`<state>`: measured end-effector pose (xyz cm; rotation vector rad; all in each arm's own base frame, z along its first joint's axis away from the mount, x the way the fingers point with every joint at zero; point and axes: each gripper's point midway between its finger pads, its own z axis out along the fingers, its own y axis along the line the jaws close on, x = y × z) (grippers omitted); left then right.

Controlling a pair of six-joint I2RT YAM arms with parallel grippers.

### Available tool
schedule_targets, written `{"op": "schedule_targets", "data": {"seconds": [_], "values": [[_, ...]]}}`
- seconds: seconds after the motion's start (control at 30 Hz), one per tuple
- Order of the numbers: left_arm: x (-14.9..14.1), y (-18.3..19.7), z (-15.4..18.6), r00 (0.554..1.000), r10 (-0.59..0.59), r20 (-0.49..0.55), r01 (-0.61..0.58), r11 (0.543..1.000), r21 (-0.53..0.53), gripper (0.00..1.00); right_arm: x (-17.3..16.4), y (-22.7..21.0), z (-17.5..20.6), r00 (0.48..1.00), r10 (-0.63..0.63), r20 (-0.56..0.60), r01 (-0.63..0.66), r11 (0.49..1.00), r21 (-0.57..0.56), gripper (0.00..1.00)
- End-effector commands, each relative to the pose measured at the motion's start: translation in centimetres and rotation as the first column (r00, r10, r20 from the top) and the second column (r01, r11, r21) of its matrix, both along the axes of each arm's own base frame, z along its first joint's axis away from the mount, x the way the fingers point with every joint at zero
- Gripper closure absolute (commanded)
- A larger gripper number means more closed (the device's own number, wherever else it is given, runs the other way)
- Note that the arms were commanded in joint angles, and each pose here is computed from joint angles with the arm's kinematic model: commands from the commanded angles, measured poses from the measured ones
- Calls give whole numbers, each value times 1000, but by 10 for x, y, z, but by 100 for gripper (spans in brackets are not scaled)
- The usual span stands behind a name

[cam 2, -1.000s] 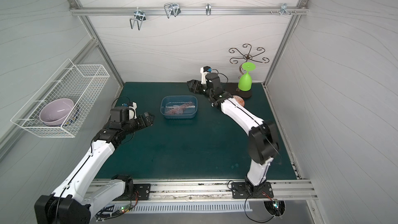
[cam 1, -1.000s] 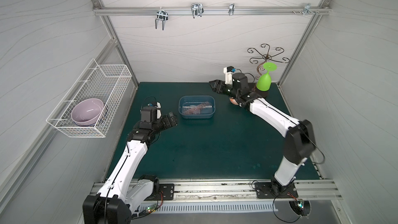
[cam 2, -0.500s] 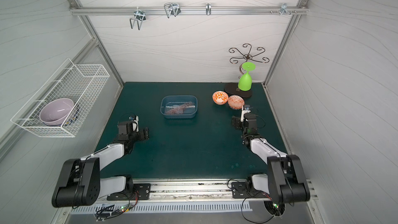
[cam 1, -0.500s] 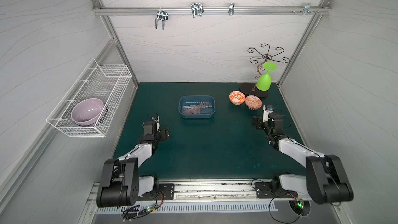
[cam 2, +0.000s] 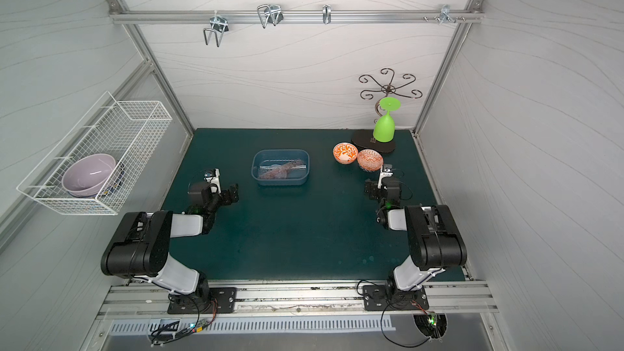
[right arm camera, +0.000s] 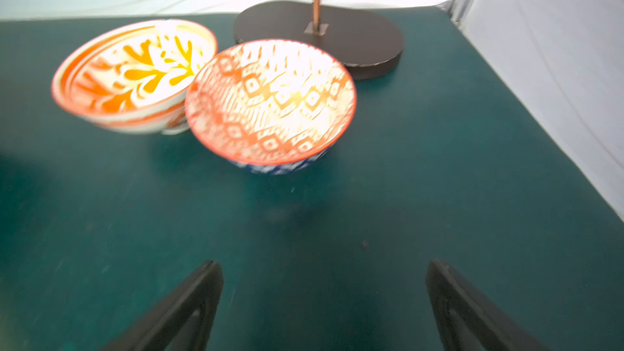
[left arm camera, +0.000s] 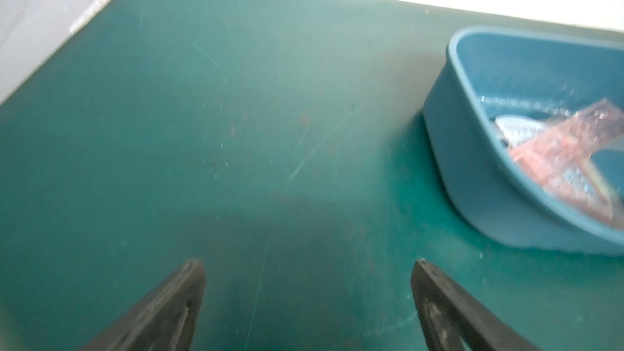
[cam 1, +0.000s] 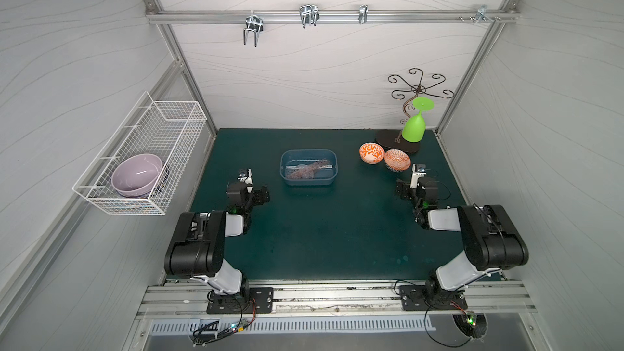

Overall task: Put the scattered rulers into the storage box
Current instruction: Reset both arms

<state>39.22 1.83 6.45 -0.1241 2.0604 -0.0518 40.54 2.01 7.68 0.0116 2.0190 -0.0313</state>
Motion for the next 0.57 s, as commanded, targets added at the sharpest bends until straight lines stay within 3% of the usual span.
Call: {"op": "schedule_targets", "data": {"seconds": [0.0, 0.23, 0.3, 0.53], "values": [[15, 6, 19, 997, 35, 66, -36, 999, 17, 0, -3, -2, 2, 1000, -21, 20, 21, 1000, 4, 1], [15, 6, 21, 997, 35, 72, -36, 999, 17, 0, -5, 6, 6, 999, 7, 40, -7, 1000, -14, 1], [15, 6, 20, 997, 35, 71, -37, 999, 17, 0, -1, 43, -4, 971, 237, -22, -237, 971, 6, 1], [13, 5, 20, 996, 37, 76, -39, 999, 22, 0, -5, 36, 4, 972, 236, 12, -236, 970, 52, 1]]}}
